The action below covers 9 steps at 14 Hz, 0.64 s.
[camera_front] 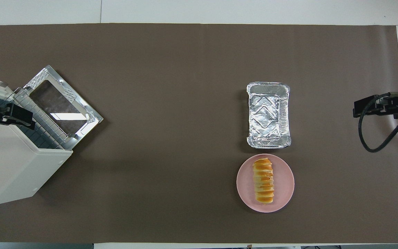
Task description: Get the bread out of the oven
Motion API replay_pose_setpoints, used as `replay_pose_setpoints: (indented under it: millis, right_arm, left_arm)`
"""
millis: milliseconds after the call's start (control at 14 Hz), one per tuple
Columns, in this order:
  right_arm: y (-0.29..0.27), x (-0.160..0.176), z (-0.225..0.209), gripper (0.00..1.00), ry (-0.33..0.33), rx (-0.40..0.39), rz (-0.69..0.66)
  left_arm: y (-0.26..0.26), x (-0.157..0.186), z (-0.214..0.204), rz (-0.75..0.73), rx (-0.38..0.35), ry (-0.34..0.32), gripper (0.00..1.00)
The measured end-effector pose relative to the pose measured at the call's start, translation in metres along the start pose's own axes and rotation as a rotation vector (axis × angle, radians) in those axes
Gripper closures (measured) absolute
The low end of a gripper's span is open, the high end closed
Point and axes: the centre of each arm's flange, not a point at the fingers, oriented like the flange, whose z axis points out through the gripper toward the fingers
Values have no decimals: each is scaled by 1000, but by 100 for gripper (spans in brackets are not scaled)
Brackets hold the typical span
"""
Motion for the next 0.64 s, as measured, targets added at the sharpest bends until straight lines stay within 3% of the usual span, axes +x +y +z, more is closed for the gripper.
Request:
replay_pose_setpoints:
  millis: [643]
  right_arm:
    - [6,0,7,0,-22,0,-40]
  left_arm:
    - [0,0,0,0,0,0,0]
